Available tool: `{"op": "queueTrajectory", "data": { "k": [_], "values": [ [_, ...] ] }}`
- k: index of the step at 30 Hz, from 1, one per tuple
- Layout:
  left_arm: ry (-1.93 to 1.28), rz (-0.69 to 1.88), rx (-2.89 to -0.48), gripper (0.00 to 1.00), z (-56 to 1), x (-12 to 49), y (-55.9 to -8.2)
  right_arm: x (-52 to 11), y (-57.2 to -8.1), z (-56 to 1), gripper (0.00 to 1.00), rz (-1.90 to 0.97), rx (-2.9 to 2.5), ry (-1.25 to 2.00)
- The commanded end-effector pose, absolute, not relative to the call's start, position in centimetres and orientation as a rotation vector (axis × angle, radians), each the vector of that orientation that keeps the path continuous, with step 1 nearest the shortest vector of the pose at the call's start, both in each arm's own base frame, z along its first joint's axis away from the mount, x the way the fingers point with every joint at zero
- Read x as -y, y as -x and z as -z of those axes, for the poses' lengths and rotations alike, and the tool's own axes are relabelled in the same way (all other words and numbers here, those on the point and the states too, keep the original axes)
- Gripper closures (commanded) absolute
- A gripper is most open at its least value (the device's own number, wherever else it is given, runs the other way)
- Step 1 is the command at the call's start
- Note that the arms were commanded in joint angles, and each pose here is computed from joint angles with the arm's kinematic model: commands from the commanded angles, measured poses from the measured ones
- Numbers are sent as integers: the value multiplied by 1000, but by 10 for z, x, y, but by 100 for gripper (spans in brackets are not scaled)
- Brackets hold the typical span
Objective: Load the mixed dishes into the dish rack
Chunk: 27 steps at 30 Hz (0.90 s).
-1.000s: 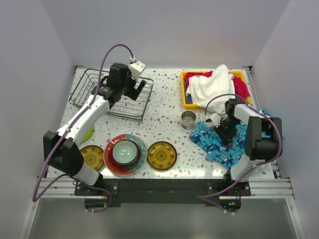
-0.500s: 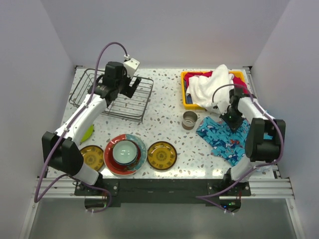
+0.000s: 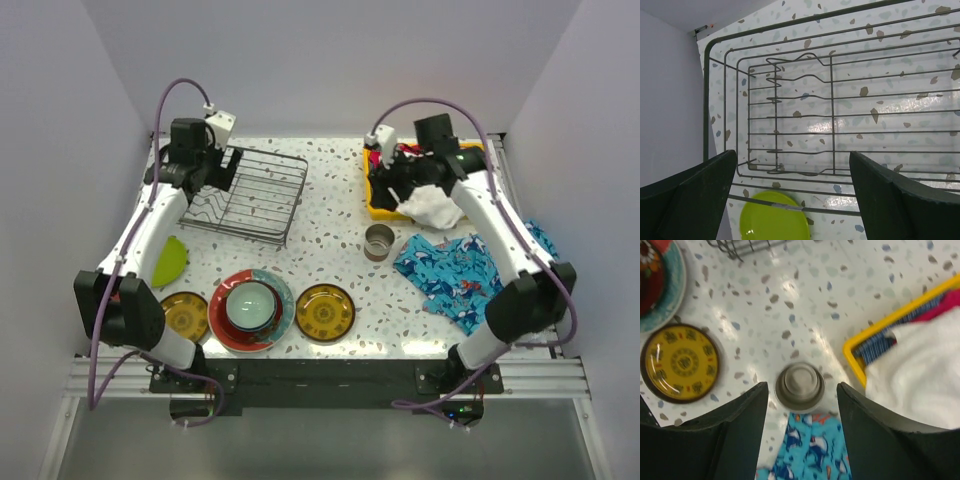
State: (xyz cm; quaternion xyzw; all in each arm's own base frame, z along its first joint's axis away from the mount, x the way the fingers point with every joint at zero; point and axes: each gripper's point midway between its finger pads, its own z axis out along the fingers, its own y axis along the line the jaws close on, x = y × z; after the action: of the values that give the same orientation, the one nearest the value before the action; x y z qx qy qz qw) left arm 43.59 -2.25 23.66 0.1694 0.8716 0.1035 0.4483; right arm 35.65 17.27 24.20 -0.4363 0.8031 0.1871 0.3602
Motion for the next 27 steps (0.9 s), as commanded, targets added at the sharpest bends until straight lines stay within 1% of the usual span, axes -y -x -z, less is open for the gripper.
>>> {"op": "queueTrajectory", "data": {
  "k": [1, 2, 3, 4, 5, 7, 9, 10, 11, 12, 13, 14, 15, 16, 17, 18, 19, 21, 24, 27],
  "values": [
    [-405, -222, -2082, 0, -281, 19, -421, -227, -411, -266, 39, -580, -1975, 1056],
    [-401, -224, -2081, 1, -281, 17, -417, -237, -428, -251, 39, -592, -1996, 1048],
    [-394, -235, -2068, 1, -287, 11, -411, -249, -434, -246, 39, -594, -1994, 1064],
    [-378, -244, -2071, 1, -288, 5, -407, -256, -448, -262, 39, -552, -1957, 1051],
    [-372, -248, -2090, 2, -285, 0, -401, -266, -459, -246, 39, -557, -1977, 1052],
    [-333, -232, -2113, 3, -282, -15, -389, -283, -471, -256, 39, -544, -1919, 1053],
    [-305, -207, -2150, 4, -277, -26, -372, -297, -492, -245, 39, -558, -1915, 1002],
    [-338, -144, -2182, 8, -261, -19, -364, -303, -501, -249, 39, -571, -1894, 980],
    [-352, -129, -2188, 9, -255, -17, -358, -310, -510, -251, 39, -599, -1876, 938],
    [-384, -124, -2166, 10, -257, -14, -350, -317, -520, -233, 40, -626, -1899, 918],
    [-437, -71, -2190, 16, -237, -6, -341, -326, -526, -241, 40, -652, -1865, 900],
    [-470, -66, -2176, 19, -233, -3, -338, -334, -532, -245, 40, -691, -1836, 872],
    [-500, -80, -2151, 22, -235, -3, -332, -340, -539, -229, 40, -707, -1849, 860],
    [-499, -93, -2171, 22, -222, -6, -328, -345, -547, -237, 40, -705, -1821, 837],
    [-483, -107, -2176, 24, -221, -8, -326, -351, -552, -237, 40, -720, -1814, 807],
    [-483, -103, -2185, 28, -219, -7, -322, -357, -558, -224, 39, -734, -1825, 798],
    [-489, -97, -2199, 30, -216, -7, -319, -362, -562, -231, 39, -743, -1799, 790],
    [-494, -81, -2243, 34, -208, -6, -310, -373, -564, -227, 39, -754, -1785, 792],
    [-494, -77, -2297, 38, -201, -7, -299, -383, -566, -205, 39, -748, -1794, 812],
    [-505, -63, -2339, 38, -195, -6, -290, -392, -563, -185, 38, -747, -1822, 833]
  ]
}}
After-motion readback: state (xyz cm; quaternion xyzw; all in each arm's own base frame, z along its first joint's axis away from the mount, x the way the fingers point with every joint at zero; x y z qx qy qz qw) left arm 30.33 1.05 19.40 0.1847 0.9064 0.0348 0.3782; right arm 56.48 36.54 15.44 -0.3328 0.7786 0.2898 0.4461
